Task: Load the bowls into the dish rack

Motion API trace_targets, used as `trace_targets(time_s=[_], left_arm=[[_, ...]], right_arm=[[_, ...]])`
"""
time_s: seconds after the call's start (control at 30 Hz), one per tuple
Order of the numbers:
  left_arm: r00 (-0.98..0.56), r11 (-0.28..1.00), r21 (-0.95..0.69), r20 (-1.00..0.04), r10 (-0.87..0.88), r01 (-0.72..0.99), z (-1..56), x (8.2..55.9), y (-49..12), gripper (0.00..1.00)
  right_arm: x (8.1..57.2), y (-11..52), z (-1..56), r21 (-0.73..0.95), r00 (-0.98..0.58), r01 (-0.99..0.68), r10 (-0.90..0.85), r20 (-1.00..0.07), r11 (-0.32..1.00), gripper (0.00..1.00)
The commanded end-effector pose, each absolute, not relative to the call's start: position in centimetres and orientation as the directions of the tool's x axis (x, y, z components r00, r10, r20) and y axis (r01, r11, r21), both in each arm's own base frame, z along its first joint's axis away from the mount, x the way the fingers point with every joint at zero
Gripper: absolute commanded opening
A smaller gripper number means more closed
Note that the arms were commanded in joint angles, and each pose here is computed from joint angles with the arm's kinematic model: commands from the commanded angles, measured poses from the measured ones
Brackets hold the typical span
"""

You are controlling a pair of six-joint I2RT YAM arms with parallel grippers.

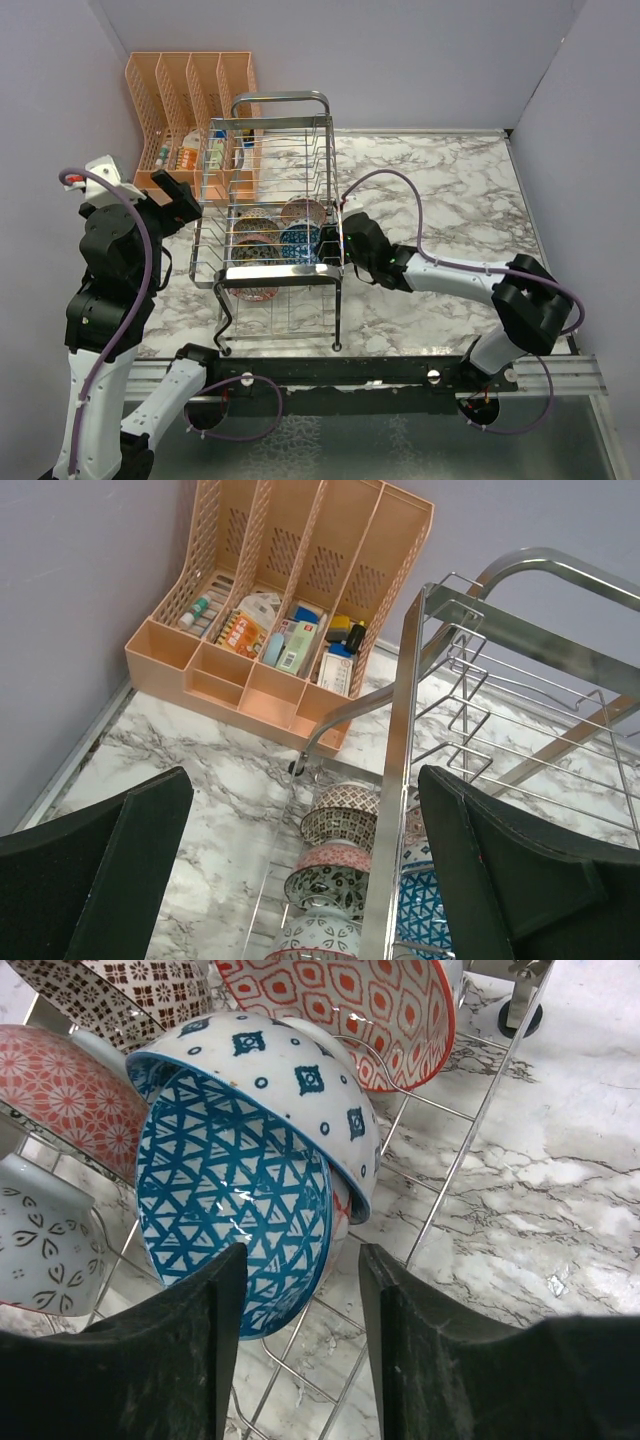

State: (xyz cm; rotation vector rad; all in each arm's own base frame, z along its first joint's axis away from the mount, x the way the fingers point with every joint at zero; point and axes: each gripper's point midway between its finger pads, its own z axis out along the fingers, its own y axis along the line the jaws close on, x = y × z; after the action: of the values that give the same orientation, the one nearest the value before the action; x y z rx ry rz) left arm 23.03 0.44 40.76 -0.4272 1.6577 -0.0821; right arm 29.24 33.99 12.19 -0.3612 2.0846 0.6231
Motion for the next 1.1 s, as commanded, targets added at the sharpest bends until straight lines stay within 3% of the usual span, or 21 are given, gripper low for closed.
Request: trace_targets(time_s=[0.0, 0.1, 0.4, 0.57, 0.77, 1.07], left_arm=[[-0.041, 0.927, -0.295, -0.949, -0.312, -0.234, 40.8, 22.7, 0.9, 0.99], [-0.041, 0.929, -0.29, -0.951, -0.307, -0.232, 40.8, 22.6, 0.9, 0.99], [-0.051, 0.929, -0.286, -0.951, -0.306, -0.235, 40.6, 22.9, 0.8, 0.99], [-0.054, 0.929, -0.284, -0.951, -0.305, -0.238, 40.5, 23.0, 0.8, 0.99], [-0.059, 0.928, -0.281, -0.951, -0.303, -0.246, 40.2, 23.1, 0.9, 0.99], [-0.058, 0.927, -0.28, -0.951, -0.303, -0.25, 40.2, 23.2, 0.9, 0.99]], right_arm=[[29.7, 34.3, 11.9, 0.303, -0.575, -0.449, -0.012, -0.818, 0.84, 0.45], [29.6, 34.2, 11.5, 0.299, -0.579, -0.448, -0.019, -0.815, 0.843, 0.4], [29.6, 33.8, 9.6, 0.262, -0.584, -0.446, -0.056, -0.81, 0.856, 0.02], [29.6, 33.4, 9.4, 0.242, -0.536, -0.479, -0.063, -0.842, 0.844, 0.01], [30.1, 32.8, 12.5, 0.21, -0.344, -0.548, 0.011, -0.939, 0.809, 0.01], [30.5, 32.3, 15.8, 0.111, -0.134, -0.577, 0.041, -0.99, 0.809, 0.01]])
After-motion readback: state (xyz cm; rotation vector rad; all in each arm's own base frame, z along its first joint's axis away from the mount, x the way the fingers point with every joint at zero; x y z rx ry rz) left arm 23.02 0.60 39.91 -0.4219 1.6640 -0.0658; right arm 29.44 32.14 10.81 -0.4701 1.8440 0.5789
